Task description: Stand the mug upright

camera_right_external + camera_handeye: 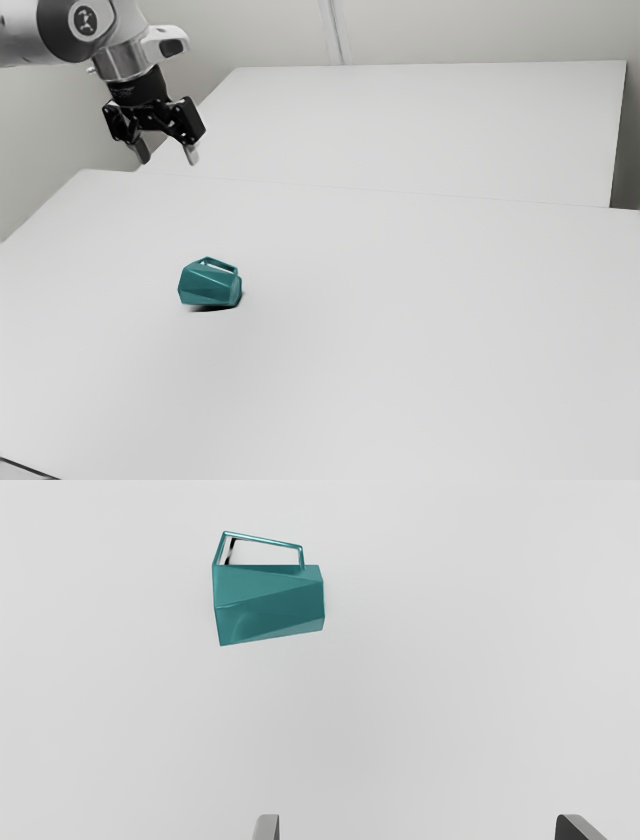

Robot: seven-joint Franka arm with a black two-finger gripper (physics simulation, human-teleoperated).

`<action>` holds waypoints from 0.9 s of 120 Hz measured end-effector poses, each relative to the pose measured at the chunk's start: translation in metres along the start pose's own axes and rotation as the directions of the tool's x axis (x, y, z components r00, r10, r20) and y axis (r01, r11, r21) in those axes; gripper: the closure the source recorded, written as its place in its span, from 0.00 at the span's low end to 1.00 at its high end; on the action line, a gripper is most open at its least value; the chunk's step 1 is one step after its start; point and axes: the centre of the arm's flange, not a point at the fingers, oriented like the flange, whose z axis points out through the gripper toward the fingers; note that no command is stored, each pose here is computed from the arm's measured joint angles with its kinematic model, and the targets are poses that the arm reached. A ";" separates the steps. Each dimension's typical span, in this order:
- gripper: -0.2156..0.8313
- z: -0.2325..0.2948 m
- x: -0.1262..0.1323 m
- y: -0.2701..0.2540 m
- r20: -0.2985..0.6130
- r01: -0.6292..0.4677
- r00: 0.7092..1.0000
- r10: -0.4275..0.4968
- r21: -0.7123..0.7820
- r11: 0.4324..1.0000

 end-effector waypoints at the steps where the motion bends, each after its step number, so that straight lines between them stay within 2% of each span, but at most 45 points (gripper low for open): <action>1: 0.21 0.000 0.000 0.000 0.000 -0.001 1.000 0.001 0.000 1.000; 29: 0.21 -0.001 -0.001 -0.012 -0.003 0.008 1.000 -0.008 -0.002 1.000; 44: 0.21 -0.003 -0.004 -0.042 -0.007 0.054 0.999 -0.054 -0.007 0.999; 69: 0.21 0.014 -0.028 -0.108 -0.007 0.135 0.991 -0.136 -0.071 0.988; 108: 0.21 0.065 -0.036 -0.169 -0.133 0.106 0.980 -0.149 -0.285 0.953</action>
